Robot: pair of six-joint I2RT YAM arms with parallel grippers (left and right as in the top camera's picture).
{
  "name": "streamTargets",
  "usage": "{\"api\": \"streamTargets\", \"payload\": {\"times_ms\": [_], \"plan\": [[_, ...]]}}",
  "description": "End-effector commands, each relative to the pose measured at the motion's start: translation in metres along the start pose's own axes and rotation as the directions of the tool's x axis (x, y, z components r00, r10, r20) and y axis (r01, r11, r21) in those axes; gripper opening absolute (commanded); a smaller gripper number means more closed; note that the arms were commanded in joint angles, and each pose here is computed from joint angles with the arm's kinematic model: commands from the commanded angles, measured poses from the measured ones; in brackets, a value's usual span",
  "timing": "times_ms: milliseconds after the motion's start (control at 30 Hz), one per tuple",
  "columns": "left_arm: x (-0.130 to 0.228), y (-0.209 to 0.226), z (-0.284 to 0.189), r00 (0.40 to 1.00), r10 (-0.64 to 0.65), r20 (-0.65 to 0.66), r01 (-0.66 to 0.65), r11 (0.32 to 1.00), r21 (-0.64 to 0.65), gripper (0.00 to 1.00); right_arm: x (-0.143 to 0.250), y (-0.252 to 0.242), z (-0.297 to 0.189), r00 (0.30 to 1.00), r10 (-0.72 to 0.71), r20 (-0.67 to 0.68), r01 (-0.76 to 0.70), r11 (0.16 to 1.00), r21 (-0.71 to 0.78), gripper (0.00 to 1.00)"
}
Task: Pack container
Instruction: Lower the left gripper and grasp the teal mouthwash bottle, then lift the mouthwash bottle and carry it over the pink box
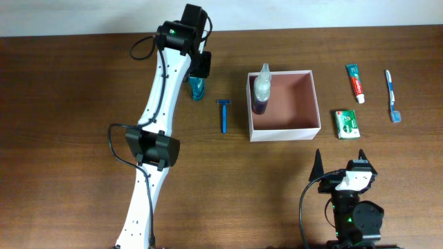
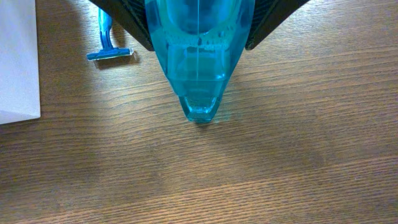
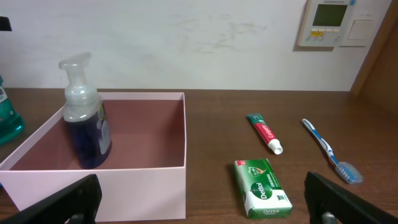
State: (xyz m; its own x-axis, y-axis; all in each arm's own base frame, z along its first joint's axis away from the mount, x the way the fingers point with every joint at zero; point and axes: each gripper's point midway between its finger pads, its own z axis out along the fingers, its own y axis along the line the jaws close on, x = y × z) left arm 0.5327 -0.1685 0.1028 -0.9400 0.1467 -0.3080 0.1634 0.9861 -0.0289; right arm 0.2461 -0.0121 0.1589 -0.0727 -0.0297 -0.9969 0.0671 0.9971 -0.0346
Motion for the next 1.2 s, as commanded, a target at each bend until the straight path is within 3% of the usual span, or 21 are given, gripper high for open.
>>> {"api": "streamTargets", "payload": {"times_ms": [0,233,533,800,1167], "plan": [[-0.003,0.001,0.000,1.000,0.008,0.016,-0.008,1.000,-0.006,0.44,0.002,-0.001,0.000,1.000,0.000,-0.004,0.000,1.000,0.012,0.99],[-0.006,0.001,-0.005,0.999,0.007,0.032,-0.007,1.000,-0.003,0.32,0.002,-0.001,0.000,1.000,0.000,-0.004,0.000,1.000,0.012,0.99],[-0.018,0.000,-0.040,0.994,0.005,0.105,-0.006,1.000,0.008,0.32,0.002,-0.001,0.000,1.000,0.000,-0.004,0.000,1.000,0.011,0.99],[-0.049,-0.008,-0.141,0.941,-0.002,0.340,-0.015,0.999,0.048,0.33,0.002,-0.001,0.000,1.000,0.000,-0.004,0.000,1.000,0.012,0.99],[-0.058,-0.060,-0.273,0.791,0.018,0.612,-0.123,0.984,0.129,0.33,0.002,-0.001,0.000,1.000,0.000,-0.004,0.000,1.000,0.012,0.99]]}}
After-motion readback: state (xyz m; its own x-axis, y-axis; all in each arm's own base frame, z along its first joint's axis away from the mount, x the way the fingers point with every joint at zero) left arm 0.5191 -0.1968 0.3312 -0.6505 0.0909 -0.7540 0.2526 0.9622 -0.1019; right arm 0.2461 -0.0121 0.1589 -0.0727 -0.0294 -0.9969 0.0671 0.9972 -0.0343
